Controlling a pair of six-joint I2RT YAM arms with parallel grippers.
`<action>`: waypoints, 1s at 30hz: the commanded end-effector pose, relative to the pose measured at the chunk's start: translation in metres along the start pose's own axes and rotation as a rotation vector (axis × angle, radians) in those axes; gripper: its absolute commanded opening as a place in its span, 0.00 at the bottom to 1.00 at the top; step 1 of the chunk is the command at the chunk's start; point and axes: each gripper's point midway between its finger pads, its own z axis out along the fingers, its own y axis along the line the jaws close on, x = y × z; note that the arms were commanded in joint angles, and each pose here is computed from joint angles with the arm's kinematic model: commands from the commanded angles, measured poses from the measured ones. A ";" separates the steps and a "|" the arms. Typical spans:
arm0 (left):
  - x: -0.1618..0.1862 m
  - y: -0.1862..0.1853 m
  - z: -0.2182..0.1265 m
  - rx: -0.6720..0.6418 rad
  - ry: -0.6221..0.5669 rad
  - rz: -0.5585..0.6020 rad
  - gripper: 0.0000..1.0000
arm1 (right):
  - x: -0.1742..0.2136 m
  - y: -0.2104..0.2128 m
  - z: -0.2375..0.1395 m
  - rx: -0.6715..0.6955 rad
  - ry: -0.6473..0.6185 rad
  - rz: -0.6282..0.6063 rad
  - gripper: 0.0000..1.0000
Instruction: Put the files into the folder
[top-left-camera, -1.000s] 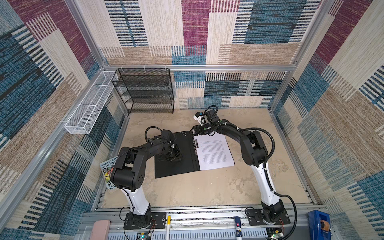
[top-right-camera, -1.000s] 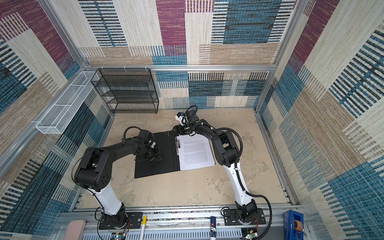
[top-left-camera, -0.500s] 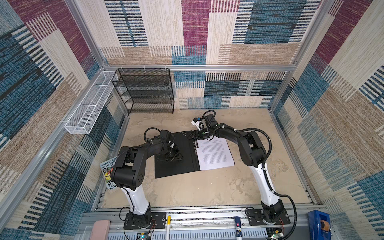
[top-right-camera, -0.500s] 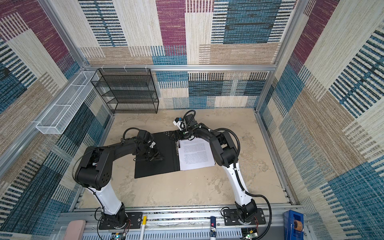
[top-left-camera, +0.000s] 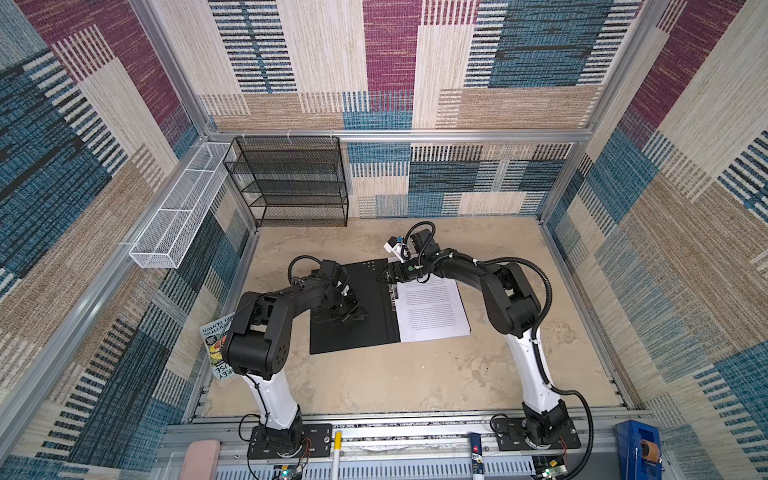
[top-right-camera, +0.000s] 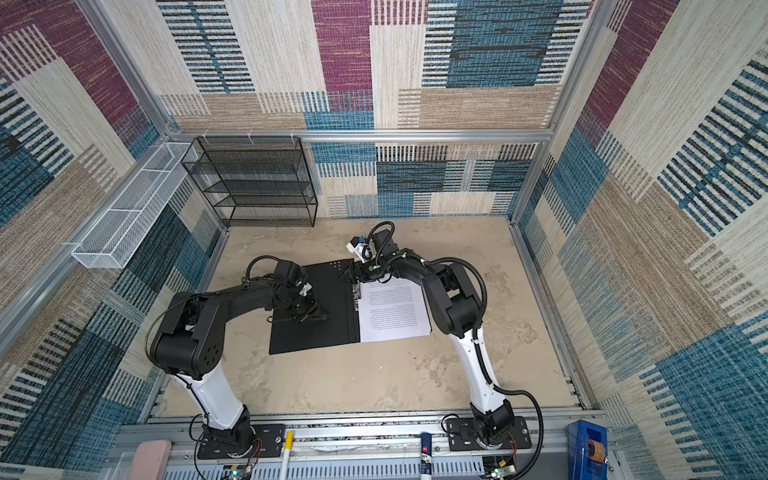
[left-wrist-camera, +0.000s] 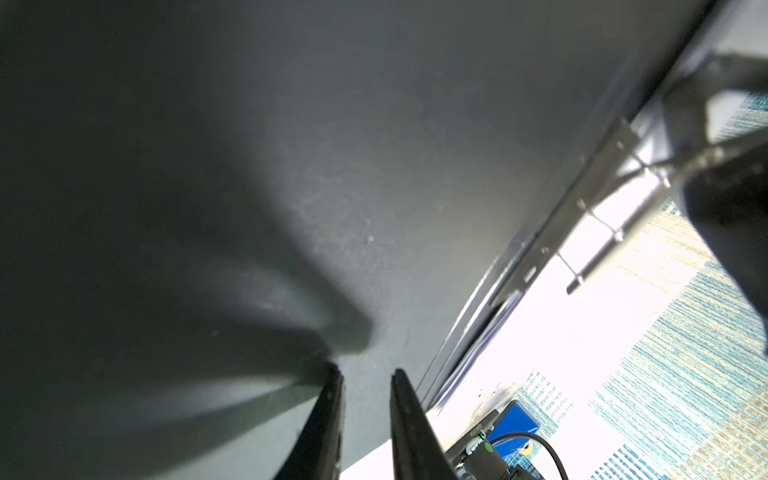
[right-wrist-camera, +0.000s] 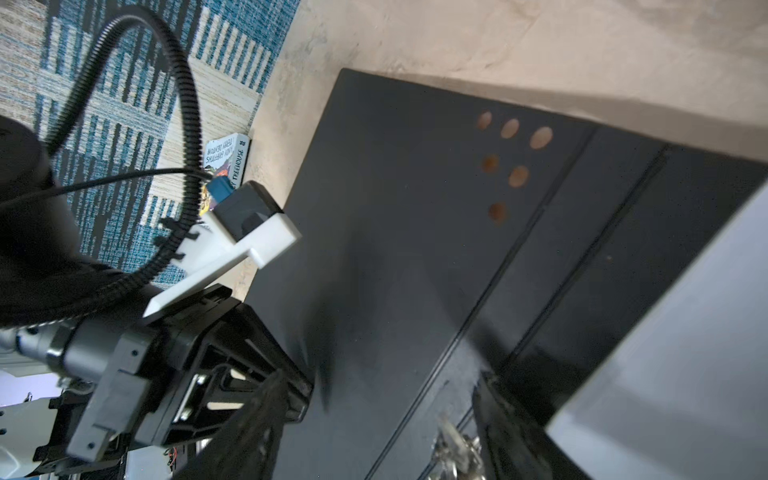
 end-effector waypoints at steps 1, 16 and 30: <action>-0.002 0.035 0.004 -0.156 -0.033 -0.025 0.24 | -0.005 0.039 -0.012 -0.076 -0.025 -0.075 0.73; 0.004 0.034 0.001 -0.124 -0.044 -0.028 0.26 | 0.034 0.014 -0.006 0.039 -0.009 0.003 0.78; 0.002 0.047 0.002 -0.112 -0.070 -0.124 0.25 | 0.029 0.021 -0.008 0.041 -0.006 -0.007 0.78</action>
